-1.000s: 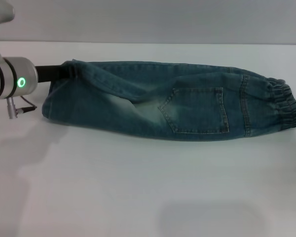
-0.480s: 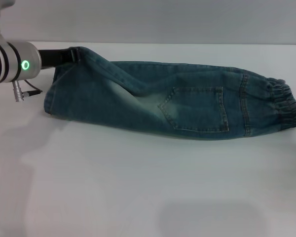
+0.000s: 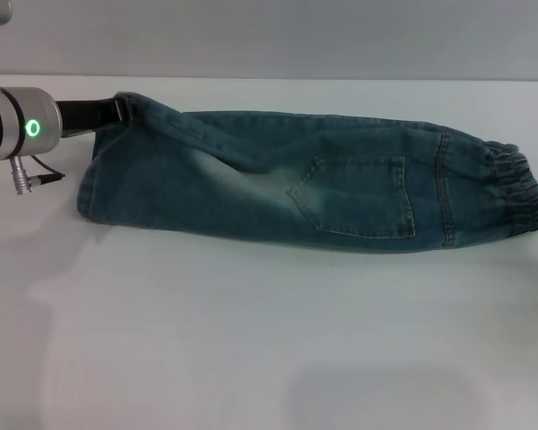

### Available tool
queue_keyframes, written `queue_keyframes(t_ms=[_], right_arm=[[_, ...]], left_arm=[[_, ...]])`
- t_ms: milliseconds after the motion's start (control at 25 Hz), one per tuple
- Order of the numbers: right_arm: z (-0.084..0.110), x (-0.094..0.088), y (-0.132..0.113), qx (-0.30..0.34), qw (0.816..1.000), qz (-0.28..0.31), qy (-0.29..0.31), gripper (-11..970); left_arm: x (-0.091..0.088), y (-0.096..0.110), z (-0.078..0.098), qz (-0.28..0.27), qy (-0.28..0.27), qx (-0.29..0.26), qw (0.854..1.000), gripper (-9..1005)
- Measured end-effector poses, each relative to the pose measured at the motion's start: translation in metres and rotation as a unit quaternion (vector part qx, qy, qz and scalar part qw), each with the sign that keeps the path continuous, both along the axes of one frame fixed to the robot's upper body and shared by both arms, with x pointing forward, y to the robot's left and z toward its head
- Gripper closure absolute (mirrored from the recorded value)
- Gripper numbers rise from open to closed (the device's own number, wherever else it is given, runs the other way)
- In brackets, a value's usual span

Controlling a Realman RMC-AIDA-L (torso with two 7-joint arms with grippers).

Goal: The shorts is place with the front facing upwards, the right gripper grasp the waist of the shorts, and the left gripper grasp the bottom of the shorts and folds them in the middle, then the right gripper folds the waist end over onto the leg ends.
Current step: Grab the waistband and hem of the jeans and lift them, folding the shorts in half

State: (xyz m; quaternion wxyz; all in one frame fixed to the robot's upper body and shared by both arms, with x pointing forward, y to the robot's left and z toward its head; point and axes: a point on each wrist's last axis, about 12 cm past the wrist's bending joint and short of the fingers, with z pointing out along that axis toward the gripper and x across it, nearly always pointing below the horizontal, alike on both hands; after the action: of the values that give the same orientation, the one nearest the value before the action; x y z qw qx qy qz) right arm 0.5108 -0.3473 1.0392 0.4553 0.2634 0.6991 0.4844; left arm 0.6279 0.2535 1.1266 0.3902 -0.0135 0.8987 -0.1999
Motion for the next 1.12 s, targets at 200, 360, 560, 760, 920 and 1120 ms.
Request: queue_keyframes(t_ms=[200,360,560,760,920,1120], right_arm=[[-0.001,0.0,0.003,-0.003,1.0,0.009,0.003,959],[-0.004,-0.003,0.003,-0.006,1.0,0.012,0.007,959],[-0.006,-0.004,0.005,-0.006,1.0,0.014,0.011,960],[-0.006,-0.004,0.006,-0.004,1.0,0.017,0.012,960],[-0.007,-0.004,0.007,-0.004,1.0,0.018,0.012,960],[-0.007,-0.005,0.008,-0.002,1.0,0.022,0.012,960]], left_arm=[[0.002,-0.003,0.003,-0.006,-0.005,0.001,1.0,765],[0.003,-0.005,0.008,-0.015,-0.012,0.005,1.0,611],[-0.002,-0.017,0.015,-0.068,-0.012,0.013,0.998,414],[-0.01,-0.041,0.014,-0.149,0.021,0.026,0.988,302],[-0.011,-0.05,0.01,-0.174,0.023,0.034,0.984,213],[-0.005,-0.058,0.004,-0.189,0.009,0.016,0.982,135]])
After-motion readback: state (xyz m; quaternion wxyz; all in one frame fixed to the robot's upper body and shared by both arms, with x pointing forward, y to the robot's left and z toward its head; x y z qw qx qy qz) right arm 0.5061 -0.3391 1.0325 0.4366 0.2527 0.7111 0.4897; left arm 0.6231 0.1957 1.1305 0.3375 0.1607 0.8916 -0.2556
